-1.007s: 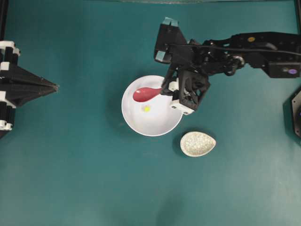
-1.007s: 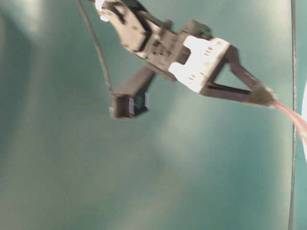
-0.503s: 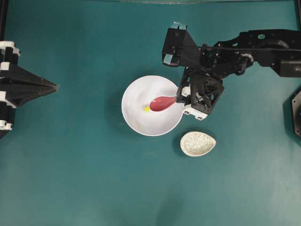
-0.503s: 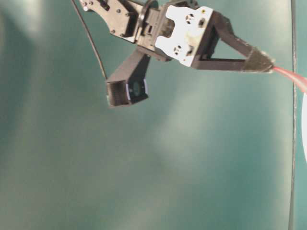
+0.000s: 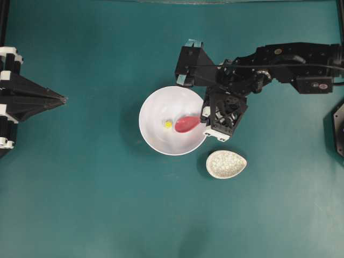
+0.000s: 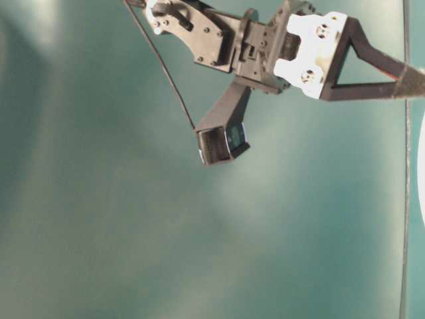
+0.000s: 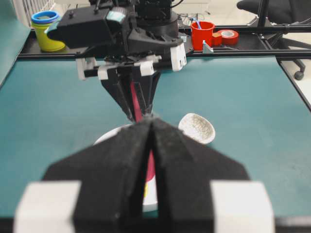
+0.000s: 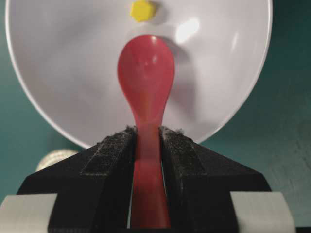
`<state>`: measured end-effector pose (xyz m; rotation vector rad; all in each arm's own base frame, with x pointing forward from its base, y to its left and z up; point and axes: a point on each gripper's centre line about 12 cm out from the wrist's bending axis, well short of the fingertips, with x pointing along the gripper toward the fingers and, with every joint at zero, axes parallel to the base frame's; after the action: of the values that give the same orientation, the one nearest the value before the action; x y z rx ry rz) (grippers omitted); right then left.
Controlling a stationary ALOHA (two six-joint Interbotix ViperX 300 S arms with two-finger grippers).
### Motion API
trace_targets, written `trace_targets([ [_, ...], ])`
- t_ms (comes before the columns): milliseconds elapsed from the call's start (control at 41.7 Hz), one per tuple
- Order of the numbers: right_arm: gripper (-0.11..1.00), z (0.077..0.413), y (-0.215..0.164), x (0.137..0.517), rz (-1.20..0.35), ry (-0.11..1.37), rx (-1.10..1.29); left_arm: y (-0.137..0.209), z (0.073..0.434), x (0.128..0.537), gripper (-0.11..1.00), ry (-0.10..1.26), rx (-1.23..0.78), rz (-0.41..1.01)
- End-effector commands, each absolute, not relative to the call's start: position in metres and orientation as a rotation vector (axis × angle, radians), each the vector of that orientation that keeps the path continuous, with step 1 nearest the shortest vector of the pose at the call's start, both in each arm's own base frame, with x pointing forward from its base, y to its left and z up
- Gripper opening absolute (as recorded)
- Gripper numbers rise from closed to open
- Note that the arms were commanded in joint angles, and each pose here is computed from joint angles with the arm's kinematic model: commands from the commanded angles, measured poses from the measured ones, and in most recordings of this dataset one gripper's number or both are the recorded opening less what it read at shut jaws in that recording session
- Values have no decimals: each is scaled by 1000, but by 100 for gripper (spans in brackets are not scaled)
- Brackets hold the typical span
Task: Scoop the yellow hexagonal prism block from the bowl with a spoon using the right arm.
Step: 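Slide the spoon bowl under the yellow block to scoop it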
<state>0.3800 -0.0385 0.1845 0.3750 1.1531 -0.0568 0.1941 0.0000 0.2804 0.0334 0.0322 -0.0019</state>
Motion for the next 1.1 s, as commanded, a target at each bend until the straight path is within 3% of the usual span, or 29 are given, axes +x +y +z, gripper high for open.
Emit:
trace_targets([
  [0,22,193,-38,384,-57,1106,365,0,291,196,0,3,38,-2],
  [360,22,183,-38,394,-61,1085,338,0,291,195,0,5,38,0],
  [1079,22,196,-47,416,-99,910,301,0,292,195,0,2,38,-2],
])
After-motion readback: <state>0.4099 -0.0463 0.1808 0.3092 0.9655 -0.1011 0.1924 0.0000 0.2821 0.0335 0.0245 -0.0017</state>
